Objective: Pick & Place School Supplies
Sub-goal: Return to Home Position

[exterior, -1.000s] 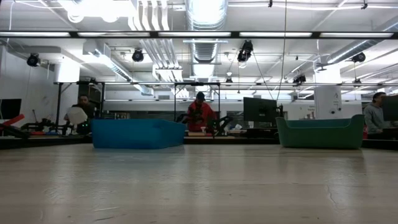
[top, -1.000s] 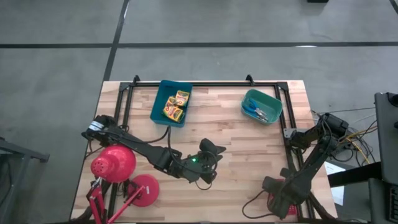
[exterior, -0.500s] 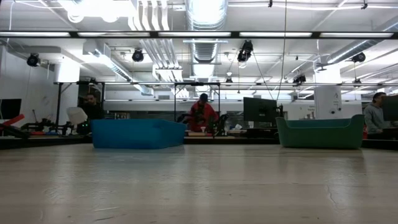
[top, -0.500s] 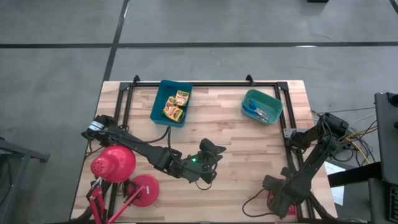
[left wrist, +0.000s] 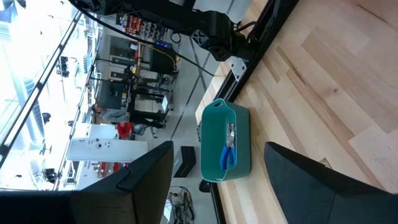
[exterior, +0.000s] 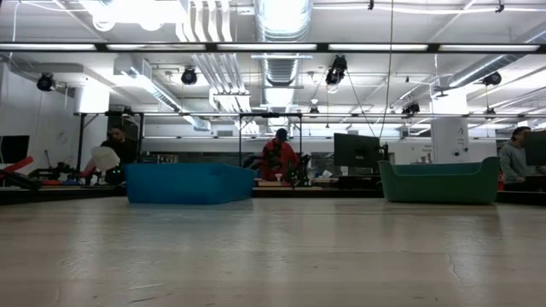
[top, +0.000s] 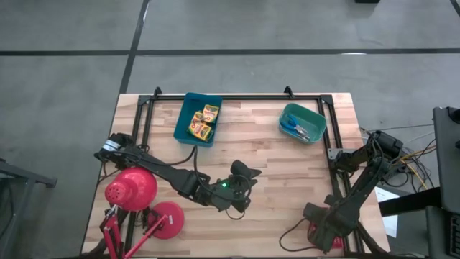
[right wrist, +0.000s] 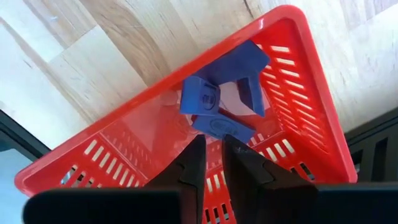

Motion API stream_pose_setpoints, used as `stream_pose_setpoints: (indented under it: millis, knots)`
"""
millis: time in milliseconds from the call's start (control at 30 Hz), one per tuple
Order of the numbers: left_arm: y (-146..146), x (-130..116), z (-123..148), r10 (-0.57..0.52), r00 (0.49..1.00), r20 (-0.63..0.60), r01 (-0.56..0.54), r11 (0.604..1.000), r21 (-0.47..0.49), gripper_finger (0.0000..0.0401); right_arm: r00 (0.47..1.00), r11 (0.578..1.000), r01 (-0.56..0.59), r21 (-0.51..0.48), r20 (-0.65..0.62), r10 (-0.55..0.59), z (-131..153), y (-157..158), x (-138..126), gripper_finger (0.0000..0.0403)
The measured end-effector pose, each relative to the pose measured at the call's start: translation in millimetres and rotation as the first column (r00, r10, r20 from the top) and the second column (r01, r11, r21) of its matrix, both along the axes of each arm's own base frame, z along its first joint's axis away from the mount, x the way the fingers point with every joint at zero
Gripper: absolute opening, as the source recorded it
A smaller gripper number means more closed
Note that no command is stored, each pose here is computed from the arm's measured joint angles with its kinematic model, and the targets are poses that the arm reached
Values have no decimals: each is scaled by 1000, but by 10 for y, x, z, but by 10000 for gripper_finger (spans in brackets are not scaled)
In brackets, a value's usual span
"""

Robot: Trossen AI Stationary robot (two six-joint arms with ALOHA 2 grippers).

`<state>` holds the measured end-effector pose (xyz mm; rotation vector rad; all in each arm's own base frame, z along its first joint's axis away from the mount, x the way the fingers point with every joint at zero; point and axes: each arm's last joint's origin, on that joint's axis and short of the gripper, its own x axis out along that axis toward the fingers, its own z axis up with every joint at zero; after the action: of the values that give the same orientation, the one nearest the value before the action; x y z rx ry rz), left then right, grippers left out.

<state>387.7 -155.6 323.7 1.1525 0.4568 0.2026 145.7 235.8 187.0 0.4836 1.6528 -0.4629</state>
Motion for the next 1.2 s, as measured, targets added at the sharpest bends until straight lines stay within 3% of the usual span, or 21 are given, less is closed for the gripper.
stream_pose_setpoints:
  millis: [367,467,567,1000,1200]
  knots:
    - [0,0,0,0,1000,0,0,1000,0,256,999,999,50,-17,-5,-50,0,-2,-14,87]
    - [1,1,0,0,1000,0,0,1000,0,256,999,996,55,-69,0,-55,2,-40,-31,102]
    - [2,1,0,0,1000,0,0,1000,0,256,998,990,70,-123,7,-70,6,-80,-45,120]
    - [3,1,0,1,1000,0,-1,1000,0,256,998,987,69,-144,24,-66,5,-93,-41,210]
    - [3,1,0,1,1000,0,-1,1000,0,256,995,983,67,-174,88,-52,34,-117,-32,252]
